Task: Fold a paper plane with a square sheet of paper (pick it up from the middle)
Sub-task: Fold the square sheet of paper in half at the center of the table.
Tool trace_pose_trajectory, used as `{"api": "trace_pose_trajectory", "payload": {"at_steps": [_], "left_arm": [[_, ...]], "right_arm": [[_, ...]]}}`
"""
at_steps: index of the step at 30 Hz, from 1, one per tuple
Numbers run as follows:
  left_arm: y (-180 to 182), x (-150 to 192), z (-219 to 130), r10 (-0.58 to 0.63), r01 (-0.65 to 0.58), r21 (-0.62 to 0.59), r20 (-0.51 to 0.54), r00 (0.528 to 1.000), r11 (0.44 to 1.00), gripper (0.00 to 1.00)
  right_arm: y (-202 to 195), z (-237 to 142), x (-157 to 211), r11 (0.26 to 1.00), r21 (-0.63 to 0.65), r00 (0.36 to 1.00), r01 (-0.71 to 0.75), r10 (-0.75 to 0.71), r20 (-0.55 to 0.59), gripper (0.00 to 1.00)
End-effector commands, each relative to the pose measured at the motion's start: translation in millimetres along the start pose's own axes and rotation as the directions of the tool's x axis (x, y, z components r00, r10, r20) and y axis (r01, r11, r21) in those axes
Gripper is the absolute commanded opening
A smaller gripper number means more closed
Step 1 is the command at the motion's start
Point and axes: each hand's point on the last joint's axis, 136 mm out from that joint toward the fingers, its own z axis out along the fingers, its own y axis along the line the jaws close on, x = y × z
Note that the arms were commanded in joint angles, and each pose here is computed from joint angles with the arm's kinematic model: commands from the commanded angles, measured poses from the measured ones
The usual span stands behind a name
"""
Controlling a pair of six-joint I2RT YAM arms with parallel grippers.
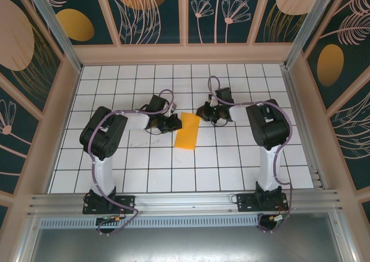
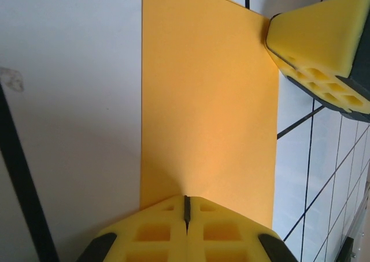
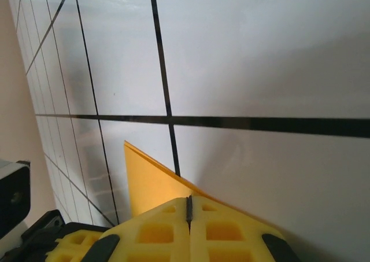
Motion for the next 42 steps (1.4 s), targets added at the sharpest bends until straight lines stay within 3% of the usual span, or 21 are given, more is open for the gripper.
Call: {"api": "trace_pose_trajectory", "payload": {"at_steps": [1,6,10,17,24,27,30,35,38,42], "left_arm": [[44.8,29.4,11.9,-0.068,0.056,-0.147,-0.076,0.995,0.988,0.0],[45.2,28.8,11.5,-0.068,0.056,-0.148,-0.074,0.995,0.987,0.0],[45.2,29.7,11.8,-0.069,0.057,-0.149,-0.076,0.995,0.987,0.0],[44.9,29.7,11.4,-0.069,0.057,-0.147,-0.075,0.995,0.987,0.0],[44.6,30.2,10.6,-0.067,0.055,-0.148,-0.074,0.995,0.988,0.0],[45.2,30.7,10.5,-0.067,0.055,-0.148,-0.075,0.995,0.987,0.0],[45.3,30.9,10.7,-0.067,0.055,-0.149,-0.076,0.995,0.987,0.0],[45.5,31.3,10.7,-0.07,0.058,-0.148,-0.077,0.995,0.987,0.0],[45.0,31.1,10.5,-0.068,0.056,-0.148,-0.075,0.995,0.987,0.0],[45.6,31.5,10.3,-0.068,0.056,-0.149,-0.076,0.995,0.987,0.0]], "right_arm": [[-17.3,1.4,-0.2,0.997,0.069,0.999,-0.031,0.032,-0.003,0.0],[22.2,-13.9,-20.0,0.999,0.005,0.999,0.034,-0.034,0.023,0.0],[28.8,-17.1,-29.6,0.999,-0.013,0.999,0.036,-0.035,0.032,0.0],[6.7,-4.0,-14.7,1.0,0.016,1.0,-0.025,0.026,-0.01,0.0],[-38.7,5.3,-0.1,0.981,0.166,0.995,-0.096,0.102,-0.024,0.0],[-43.6,6.8,2.6,0.98,0.172,0.994,-0.102,0.108,-0.028,0.0],[-34.6,3.1,-4.6,0.982,0.17,0.996,-0.083,0.088,-0.018,0.0],[16.5,-16.7,-25.0,0.998,0.068,1.0,0.001,-0.002,0.028,0.0],[38.2,-20.5,-16.5,1.0,-0.001,1.0,0.025,-0.025,0.008,0.0],[35.6,-13.2,3.1,1.0,0.019,0.999,0.022,-0.022,-0.023,0.0]]}}
